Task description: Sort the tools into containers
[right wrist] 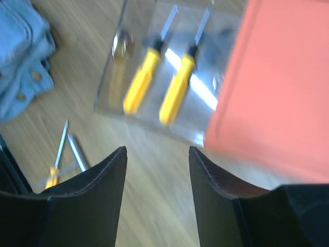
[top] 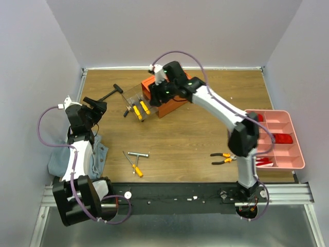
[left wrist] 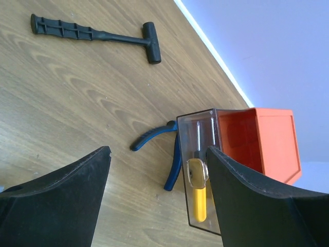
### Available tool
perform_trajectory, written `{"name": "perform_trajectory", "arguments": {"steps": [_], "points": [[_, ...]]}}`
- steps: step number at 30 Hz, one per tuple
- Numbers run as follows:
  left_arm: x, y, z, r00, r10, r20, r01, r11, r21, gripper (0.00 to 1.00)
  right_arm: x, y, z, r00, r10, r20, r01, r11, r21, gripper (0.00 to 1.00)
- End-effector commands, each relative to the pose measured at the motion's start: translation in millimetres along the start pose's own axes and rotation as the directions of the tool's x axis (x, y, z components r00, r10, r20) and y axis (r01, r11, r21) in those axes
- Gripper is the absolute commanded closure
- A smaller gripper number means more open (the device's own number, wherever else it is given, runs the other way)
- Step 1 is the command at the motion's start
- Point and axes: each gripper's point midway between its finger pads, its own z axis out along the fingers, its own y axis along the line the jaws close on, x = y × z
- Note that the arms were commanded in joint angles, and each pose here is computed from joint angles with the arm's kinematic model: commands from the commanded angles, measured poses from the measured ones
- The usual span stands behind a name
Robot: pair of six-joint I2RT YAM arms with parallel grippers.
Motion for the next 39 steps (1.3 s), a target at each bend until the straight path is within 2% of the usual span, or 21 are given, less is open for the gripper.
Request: {"name": "perform_trajectory", "arguments": {"steps": [1,2,3,5,6,8,12,17,20,31,35,39], "points": [[-8,-11,11,1.0,-0.015,-0.003,0.015,0.999,0.033,0.16,26,-30,-95,0.999,-0.036,-0.013,0.038,0.983,0.182,0.41],[-8,-12,14,1.0,-0.003,-0.015,0.004,0.999,0.034,0.16,42,-55,-109,0.999,0.004,-0.034,0.004,0.971,0.24,0.41],[-8,-12,21,0.999,0.022,-0.03,-0.021,0.999,0.025,0.16,88,-70,-109,0.991,0.06,-0.122,-0.025,0.963,0.269,0.41],[-10,-13,27,0.998,0.052,-0.046,-0.051,0.998,0.024,0.18,117,-108,-142,0.984,0.121,-0.13,-0.063,0.921,0.383,0.41],[-12,-10,34,0.996,0.062,-0.062,-0.062,0.998,0.003,0.18,155,-117,-145,0.966,0.173,-0.191,-0.082,0.909,0.409,0.41],[-16,-8,38,0.992,0.106,-0.072,-0.108,0.994,-0.018,0.18,181,-145,-167,0.95,0.25,-0.186,-0.129,0.859,0.496,0.41],[-23,-2,46,0.974,0.2,-0.103,-0.207,0.976,-0.06,0.18,235,-168,-173,0.9,0.366,-0.235,-0.183,0.809,0.558,0.42],[-27,3,45,0.949,0.291,-0.118,-0.301,0.951,-0.074,0.18,271,-191,-187,0.808,0.543,-0.229,-0.298,0.712,0.636,0.42],[-28,9,44,0.939,0.322,-0.124,-0.334,0.938,-0.095,0.18,291,-196,-198,0.757,0.603,-0.25,-0.309,0.668,0.677,0.43],[-16,24,49,0.938,0.31,-0.154,-0.329,0.937,-0.117,0.18,325,-186,-196,0.689,0.664,-0.289,-0.332,0.644,0.689,0.45],[-21,19,51,0.943,0.298,-0.148,-0.315,0.942,-0.113,0.18,344,-178,-197,0.608,0.744,-0.275,-0.4,0.587,0.704,0.44],[-30,18,51,0.94,0.313,-0.133,-0.33,0.935,-0.132,0.17,351,-177,-191,0.583,0.761,-0.286,-0.43,0.587,0.686,0.45]]}}
